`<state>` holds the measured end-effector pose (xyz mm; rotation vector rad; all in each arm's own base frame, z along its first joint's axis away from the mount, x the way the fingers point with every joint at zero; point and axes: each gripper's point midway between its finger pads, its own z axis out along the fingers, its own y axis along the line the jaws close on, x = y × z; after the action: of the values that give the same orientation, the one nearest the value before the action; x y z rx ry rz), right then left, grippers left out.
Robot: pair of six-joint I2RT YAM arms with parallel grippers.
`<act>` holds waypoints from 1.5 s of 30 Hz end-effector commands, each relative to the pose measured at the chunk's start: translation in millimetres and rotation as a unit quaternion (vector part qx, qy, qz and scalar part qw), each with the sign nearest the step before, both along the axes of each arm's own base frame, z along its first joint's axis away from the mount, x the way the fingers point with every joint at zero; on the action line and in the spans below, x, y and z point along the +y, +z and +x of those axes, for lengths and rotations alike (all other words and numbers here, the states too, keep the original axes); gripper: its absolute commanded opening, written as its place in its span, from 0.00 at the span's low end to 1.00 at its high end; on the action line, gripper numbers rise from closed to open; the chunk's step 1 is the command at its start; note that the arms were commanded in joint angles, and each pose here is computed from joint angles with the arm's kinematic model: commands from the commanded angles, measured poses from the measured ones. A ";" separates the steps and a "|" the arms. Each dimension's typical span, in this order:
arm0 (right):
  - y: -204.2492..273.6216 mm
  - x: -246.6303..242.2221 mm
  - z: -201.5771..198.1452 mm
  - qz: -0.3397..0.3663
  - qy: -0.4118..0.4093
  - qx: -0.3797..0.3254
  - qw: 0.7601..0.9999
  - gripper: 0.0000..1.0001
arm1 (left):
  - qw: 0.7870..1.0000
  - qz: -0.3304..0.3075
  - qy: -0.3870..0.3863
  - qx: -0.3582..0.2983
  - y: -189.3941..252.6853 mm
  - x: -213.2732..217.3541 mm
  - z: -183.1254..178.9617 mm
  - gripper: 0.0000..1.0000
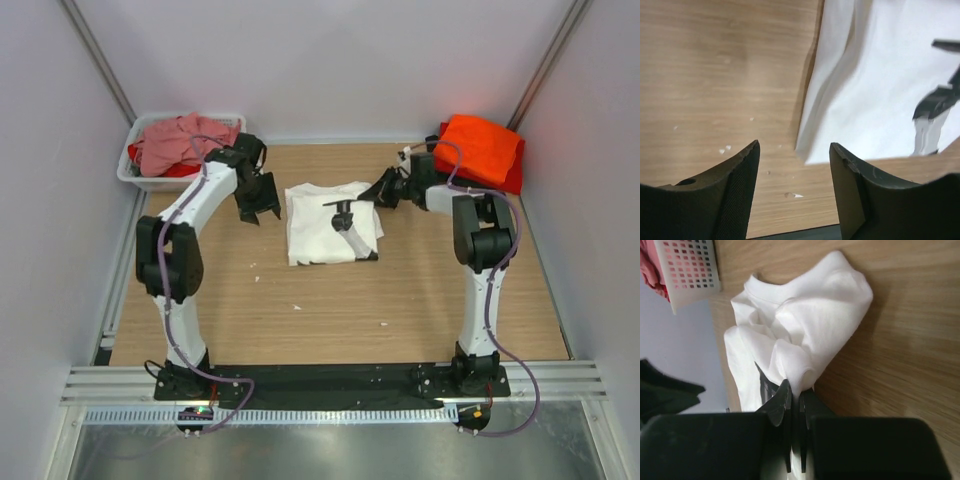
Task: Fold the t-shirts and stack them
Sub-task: Neatly place the folded tshirt to the corner
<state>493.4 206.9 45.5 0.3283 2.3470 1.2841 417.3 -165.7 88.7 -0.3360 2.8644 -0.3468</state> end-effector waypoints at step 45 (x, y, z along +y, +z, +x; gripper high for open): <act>362.9 -192.8 138.9 -0.058 -0.276 -0.302 0.911 0.01 | 0.987 0.026 -0.018 -0.159 66.5 73.3 -184.8 0.57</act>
<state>644.1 35.2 314.0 0.4762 1.8611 0.8189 224.4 -92.3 152.3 -0.2157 2.6016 -0.3056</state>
